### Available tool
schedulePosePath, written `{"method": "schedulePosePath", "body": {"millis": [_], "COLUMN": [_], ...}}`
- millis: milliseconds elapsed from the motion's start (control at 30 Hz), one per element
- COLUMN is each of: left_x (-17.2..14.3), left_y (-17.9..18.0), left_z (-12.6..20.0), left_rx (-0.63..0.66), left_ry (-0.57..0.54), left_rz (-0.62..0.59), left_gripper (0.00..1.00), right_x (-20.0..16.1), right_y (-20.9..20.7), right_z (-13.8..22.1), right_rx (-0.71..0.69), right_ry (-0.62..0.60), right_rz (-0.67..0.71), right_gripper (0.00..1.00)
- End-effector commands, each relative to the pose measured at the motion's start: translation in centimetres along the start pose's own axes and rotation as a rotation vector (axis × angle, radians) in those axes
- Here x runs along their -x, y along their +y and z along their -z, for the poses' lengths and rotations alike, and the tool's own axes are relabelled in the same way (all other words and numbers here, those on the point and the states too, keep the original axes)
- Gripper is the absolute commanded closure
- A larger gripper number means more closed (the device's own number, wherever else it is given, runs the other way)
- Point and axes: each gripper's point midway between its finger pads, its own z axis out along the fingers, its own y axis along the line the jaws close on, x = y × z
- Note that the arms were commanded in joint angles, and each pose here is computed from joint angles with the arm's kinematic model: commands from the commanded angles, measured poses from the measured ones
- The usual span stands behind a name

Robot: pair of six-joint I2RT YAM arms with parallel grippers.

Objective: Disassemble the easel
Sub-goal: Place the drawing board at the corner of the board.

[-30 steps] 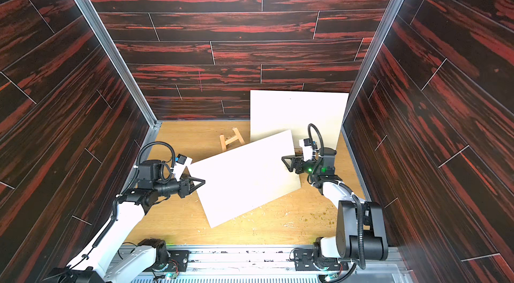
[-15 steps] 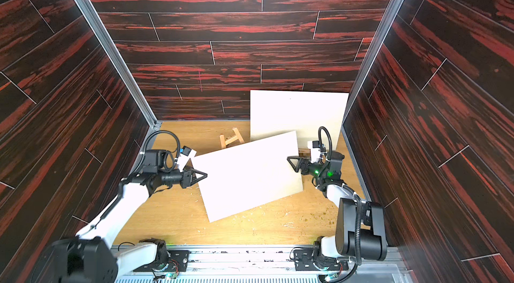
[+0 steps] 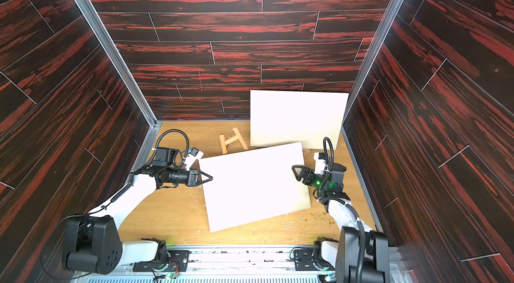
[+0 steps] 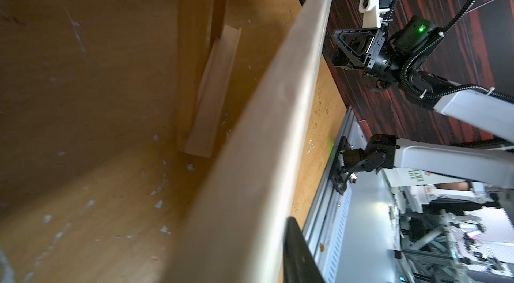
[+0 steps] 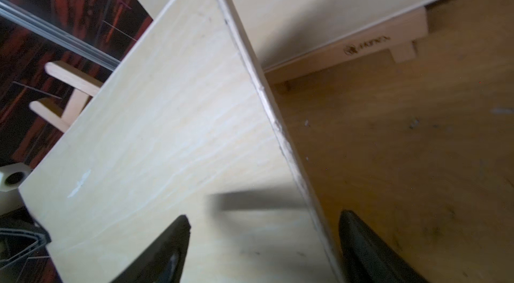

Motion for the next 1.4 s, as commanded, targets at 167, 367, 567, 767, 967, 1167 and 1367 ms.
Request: {"method": "schedulePosePath", "body": {"millis": [167,367,567,767,967,1167,1367], "left_x": [6.2,5.6,5.3,4.7,3.1,1.7,1.1], "left_y": [4.6,5.3,5.1,3.9,2.5,1.6,1.0], "left_z": [0.6,-0.4,-1.7,-3.1,-4.8,-6.7,-8.4], "left_rx": [0.289,0.303,0.3,0.286,0.252,0.223,0.208], "left_ry": [-0.151,-0.078,-0.01,0.039,0.108,0.194,0.244], "left_rz": [-0.111,-0.093,-0.09,-0.078,-0.072,-0.066,-0.078], "left_gripper": [1.0,1.0,1.0,1.0,1.0,1.0,1.0], "right_x": [-6.9,-4.6,-2.3,-1.7,-1.3,-0.1,1.1], "right_y": [-1.9,-3.9,-4.1,-3.8,-3.5,-2.1,-1.7], "right_z": [1.1,2.2,3.2,4.2,5.2,5.8,6.6], "right_rx": [-0.181,-0.294,-0.322,-0.35,-0.347,-0.308,-0.318], "right_ry": [0.305,0.256,0.217,0.2,0.188,0.172,0.147], "right_rz": [-0.266,-0.269,-0.256,-0.236,-0.224,-0.21,-0.184], "right_gripper": [0.06,0.03,0.03,0.03,0.03,0.03,0.03]}}
